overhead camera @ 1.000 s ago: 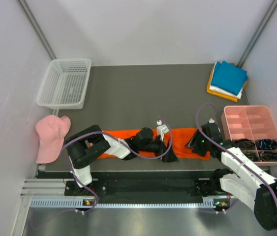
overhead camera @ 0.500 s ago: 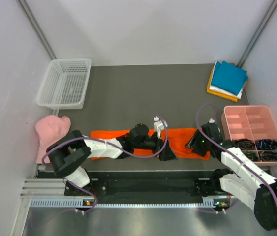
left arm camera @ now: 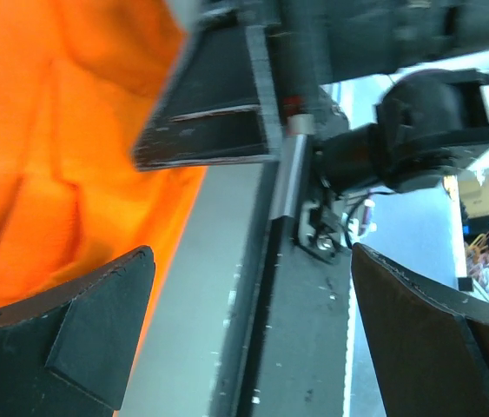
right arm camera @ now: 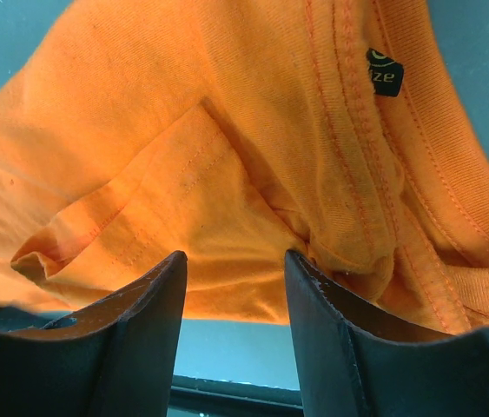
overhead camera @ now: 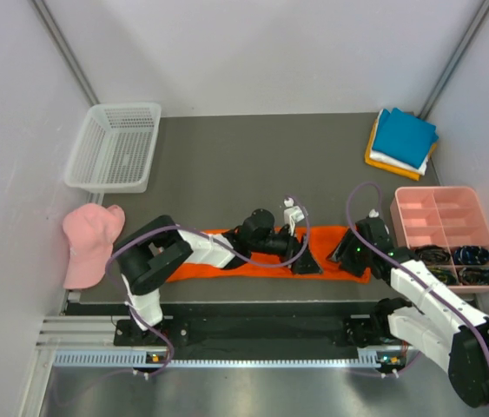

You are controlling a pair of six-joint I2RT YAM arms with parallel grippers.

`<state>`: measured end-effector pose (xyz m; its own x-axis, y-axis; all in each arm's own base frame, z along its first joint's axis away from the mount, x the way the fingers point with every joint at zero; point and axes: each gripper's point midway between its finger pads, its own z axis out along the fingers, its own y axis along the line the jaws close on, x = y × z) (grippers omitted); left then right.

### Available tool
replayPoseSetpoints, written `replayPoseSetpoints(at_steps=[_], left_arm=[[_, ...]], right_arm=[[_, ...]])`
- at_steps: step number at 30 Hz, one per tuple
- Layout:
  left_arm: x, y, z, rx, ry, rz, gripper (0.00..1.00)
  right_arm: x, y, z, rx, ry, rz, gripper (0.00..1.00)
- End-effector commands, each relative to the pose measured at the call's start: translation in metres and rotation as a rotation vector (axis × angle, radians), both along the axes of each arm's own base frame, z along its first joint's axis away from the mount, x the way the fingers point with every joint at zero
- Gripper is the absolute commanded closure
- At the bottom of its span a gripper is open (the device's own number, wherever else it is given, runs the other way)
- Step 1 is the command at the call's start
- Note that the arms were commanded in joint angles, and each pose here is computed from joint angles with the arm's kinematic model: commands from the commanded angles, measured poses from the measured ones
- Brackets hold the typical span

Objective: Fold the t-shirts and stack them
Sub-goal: Fold the other side of the tshirt into a rectangle

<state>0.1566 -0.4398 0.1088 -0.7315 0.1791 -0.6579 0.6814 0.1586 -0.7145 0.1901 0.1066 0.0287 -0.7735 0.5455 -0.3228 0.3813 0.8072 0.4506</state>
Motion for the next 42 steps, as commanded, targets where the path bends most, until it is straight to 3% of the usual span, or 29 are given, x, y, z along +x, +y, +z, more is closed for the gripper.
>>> replayPoseSetpoints(at_steps=[1, 6, 21, 28, 32, 36, 42], left_arm=[[0.019, -0.004, 0.010, -0.094, -0.015, -0.005, 0.02], [0.021, 0.015, -0.022, -0.034, 0.045, 0.029, 0.02], [-0.002, 0.060, -0.058, 0.089, 0.092, 0.085, 0.03], [-0.004, 0.072, -0.007, 0.090, 0.009, 0.085, 0.02], [0.009, 0.083, 0.050, 0.114, -0.149, 0.120, 0.01], [0.036, 0.115, 0.105, 0.100, -0.277, 0.280, 0.01], [0.063, 0.161, 0.111, 0.124, -0.297, 0.425, 0.01]], right_arm=[[-0.011, -0.009, -0.006, -0.062, 0.047, 0.002, 0.50], [-0.009, -0.008, -0.005, -0.057, 0.043, 0.003, 0.50], [-0.008, -0.007, -0.007, -0.058, 0.047, 0.006, 0.50], [-0.005, -0.009, 0.002, -0.071, 0.033, 0.006, 0.50], [0.000, -0.008, 0.012, -0.069, 0.014, 0.012, 0.50], [0.005, -0.007, 0.024, -0.070, -0.008, 0.023, 0.50], [0.027, -0.005, 0.067, -0.084, -0.101, 0.025, 0.50]])
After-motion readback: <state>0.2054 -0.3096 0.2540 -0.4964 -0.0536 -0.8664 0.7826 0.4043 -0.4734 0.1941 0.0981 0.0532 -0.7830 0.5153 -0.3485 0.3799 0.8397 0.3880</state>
